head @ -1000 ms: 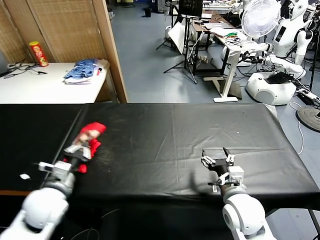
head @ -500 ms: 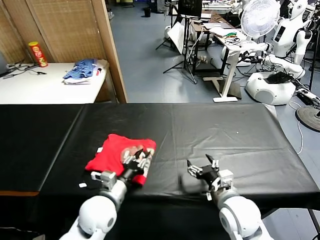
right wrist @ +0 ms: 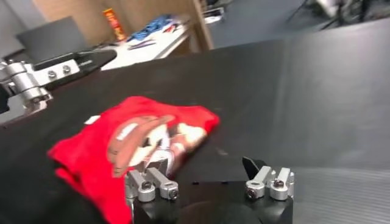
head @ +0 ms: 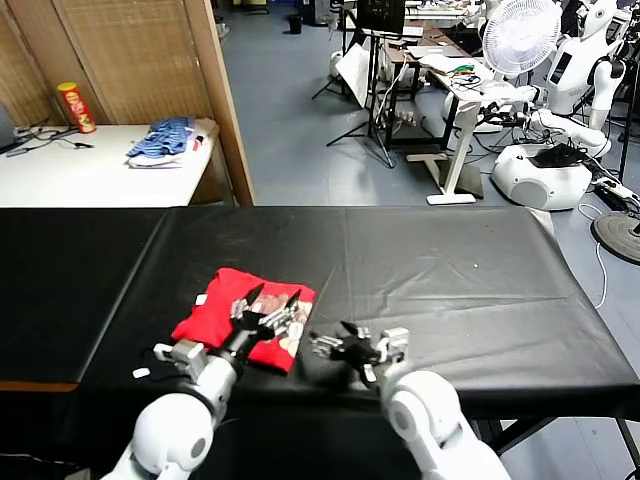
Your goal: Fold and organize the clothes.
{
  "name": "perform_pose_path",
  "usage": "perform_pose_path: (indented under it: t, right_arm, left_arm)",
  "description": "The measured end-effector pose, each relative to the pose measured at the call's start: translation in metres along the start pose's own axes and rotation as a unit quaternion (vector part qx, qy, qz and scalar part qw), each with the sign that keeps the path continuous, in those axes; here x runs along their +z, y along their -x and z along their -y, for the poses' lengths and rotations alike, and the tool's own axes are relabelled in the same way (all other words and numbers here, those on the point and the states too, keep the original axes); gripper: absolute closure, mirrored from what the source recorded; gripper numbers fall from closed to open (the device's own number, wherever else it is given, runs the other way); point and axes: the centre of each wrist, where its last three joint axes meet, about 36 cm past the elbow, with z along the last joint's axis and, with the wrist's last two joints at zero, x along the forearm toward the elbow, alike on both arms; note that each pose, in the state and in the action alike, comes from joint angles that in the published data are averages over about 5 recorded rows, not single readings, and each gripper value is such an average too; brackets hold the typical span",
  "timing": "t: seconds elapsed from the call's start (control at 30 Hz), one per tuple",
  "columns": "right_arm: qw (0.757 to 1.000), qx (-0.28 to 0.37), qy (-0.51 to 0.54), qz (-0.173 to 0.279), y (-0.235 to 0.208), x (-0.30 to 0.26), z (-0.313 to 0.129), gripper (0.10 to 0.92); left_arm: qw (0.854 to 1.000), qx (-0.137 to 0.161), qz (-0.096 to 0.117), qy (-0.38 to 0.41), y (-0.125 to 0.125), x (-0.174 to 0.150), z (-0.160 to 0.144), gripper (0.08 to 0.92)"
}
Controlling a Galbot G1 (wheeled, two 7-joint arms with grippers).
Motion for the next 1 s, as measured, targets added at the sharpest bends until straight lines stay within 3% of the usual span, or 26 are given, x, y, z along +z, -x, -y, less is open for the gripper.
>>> perform_pose_path:
  t: [0.13,0.33,0.43,0.63,0.73,1.0]
  right_arm:
    - [1.000,-0.017,0.005,-0.005,0.023,0.001,-0.003,0.429]
    - [1.000,-0.014,-0.021,-0.003,0.048,-0.001,0.007,0.797]
    - [0.998,0.003,-0.065,0.010,0.053,-0.005,0.020,0.893]
    - [0.979,0.064,-0.185,0.046,0.048,-0.010,0.062,0.901]
    - [0.970,0.077,-0.225,0.057,0.034,-0.011,0.083,0.858]
    - [0.958,0.105,-0.236,0.121,-0.023,-0.002,0.097,0.441]
  left_arm:
    - [1.000,-0.025,-0.001,-0.005,-0.006,0.003,-0.005,0.201]
    - [0.999,-0.048,0.007,-0.009,-0.015,0.001,-0.011,0.201]
    - [0.998,-0.056,0.009,-0.007,-0.019,0.001,-0.016,0.201]
    - [0.997,-0.078,0.011,-0.001,-0.023,0.004,-0.023,0.201]
    - [0.995,-0.094,0.011,0.002,-0.023,0.007,-0.025,0.201]
    - [0.994,-0.108,0.013,0.020,-0.029,0.019,-0.031,0.201]
